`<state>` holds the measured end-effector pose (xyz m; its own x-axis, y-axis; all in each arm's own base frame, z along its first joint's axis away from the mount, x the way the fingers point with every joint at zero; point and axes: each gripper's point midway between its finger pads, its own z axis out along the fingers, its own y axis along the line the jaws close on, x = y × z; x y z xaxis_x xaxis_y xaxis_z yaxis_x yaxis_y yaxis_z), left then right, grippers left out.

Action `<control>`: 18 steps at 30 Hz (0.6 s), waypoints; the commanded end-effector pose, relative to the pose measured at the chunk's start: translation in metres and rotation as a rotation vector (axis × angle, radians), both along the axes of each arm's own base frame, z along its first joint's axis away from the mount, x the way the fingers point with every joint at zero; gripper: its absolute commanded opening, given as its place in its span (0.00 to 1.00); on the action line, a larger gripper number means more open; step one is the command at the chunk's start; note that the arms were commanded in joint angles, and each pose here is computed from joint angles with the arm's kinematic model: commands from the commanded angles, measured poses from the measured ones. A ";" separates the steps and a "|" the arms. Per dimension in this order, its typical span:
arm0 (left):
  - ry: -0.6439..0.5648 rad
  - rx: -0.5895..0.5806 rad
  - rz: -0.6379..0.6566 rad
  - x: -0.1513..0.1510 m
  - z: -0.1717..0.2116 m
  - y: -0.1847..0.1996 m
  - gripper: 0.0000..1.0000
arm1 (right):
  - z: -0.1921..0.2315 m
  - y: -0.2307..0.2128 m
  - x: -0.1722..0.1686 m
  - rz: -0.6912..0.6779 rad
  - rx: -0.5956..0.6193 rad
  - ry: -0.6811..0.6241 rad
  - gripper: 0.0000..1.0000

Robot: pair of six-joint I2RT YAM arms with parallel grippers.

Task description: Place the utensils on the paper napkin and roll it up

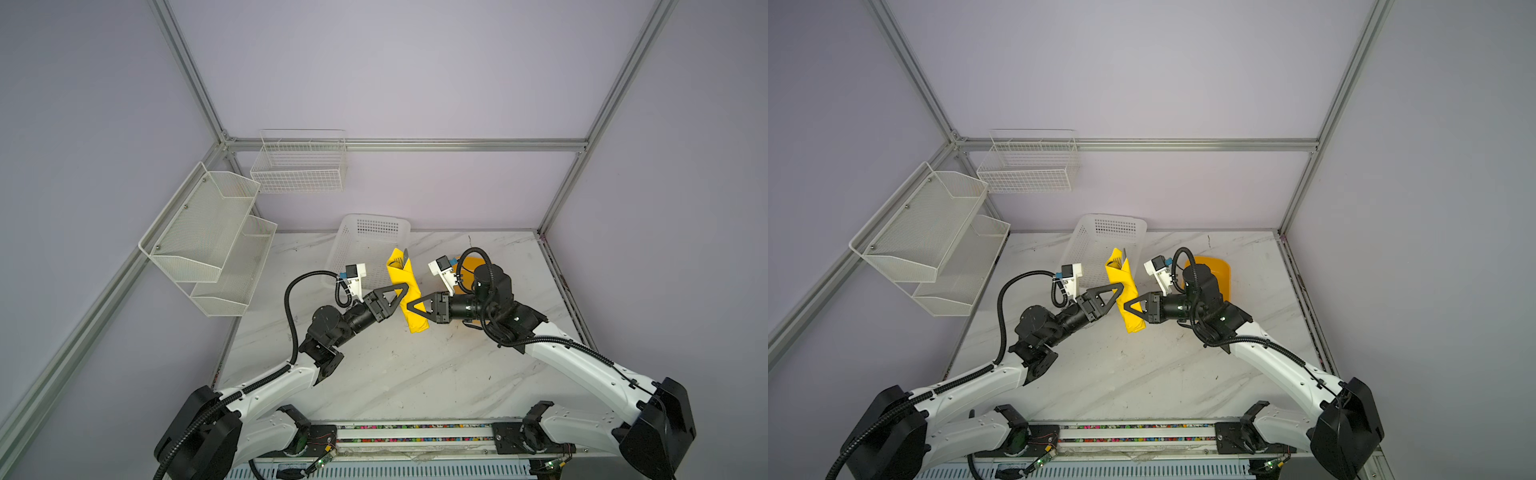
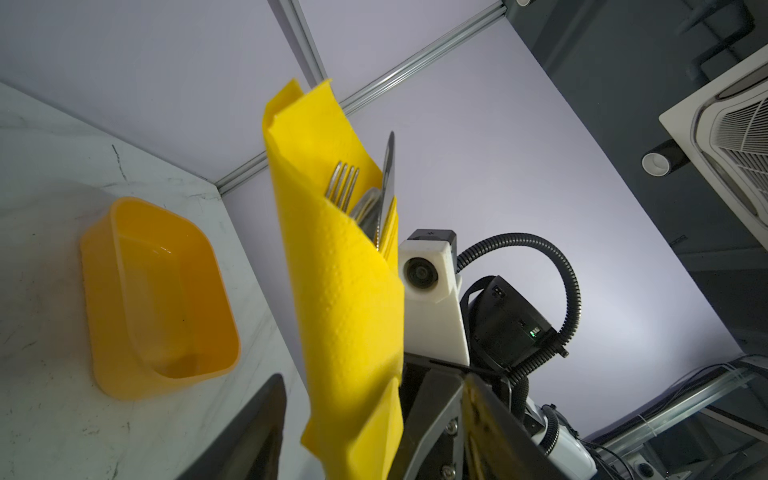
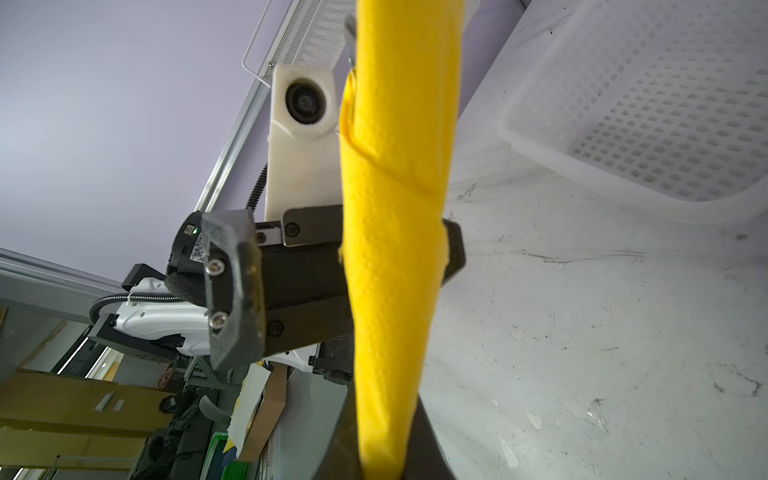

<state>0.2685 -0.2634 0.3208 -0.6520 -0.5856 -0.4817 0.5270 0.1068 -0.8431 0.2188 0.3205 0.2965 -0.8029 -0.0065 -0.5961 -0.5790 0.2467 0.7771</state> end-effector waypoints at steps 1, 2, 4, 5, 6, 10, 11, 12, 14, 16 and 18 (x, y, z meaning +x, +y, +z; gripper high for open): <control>-0.043 0.015 -0.028 -0.004 0.004 -0.002 0.74 | 0.024 0.000 -0.007 0.024 0.072 -0.072 0.11; -0.055 0.018 -0.062 -0.007 0.007 -0.007 0.76 | 0.025 0.001 -0.008 0.027 0.076 -0.072 0.11; -0.081 0.019 -0.119 -0.013 0.012 -0.015 0.80 | 0.027 0.001 -0.010 0.036 0.090 -0.074 0.11; -0.084 0.020 -0.137 -0.013 0.013 -0.017 0.81 | 0.029 0.001 -0.011 0.041 0.097 -0.078 0.11; -0.083 0.020 -0.148 -0.013 0.013 -0.019 0.82 | 0.030 0.001 -0.011 0.041 0.102 -0.079 0.11; -0.097 0.003 -0.142 -0.013 0.018 -0.019 0.81 | 0.030 0.001 -0.012 0.051 0.103 -0.076 0.11; -0.102 -0.005 -0.141 -0.013 0.020 -0.018 0.79 | 0.029 0.002 -0.013 0.054 0.103 -0.075 0.11; -0.106 -0.013 -0.140 -0.013 0.022 -0.017 0.75 | 0.029 0.001 -0.014 0.057 0.105 -0.074 0.11; -0.115 -0.030 -0.142 -0.014 0.027 -0.017 0.67 | 0.029 0.001 -0.014 0.057 0.107 -0.076 0.11; -0.121 -0.043 -0.147 -0.015 0.029 -0.016 0.60 | 0.029 0.001 -0.015 0.060 0.107 -0.078 0.11; -0.127 -0.058 -0.149 -0.016 0.031 -0.016 0.56 | 0.029 0.001 -0.015 0.065 0.108 -0.079 0.11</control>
<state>0.2570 -0.2825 0.3079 -0.7236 -0.4777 -0.4982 0.5435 0.0506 -0.8379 0.2135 0.3220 0.2991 -0.8047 -0.0068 -0.5936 -0.5824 0.2026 0.7872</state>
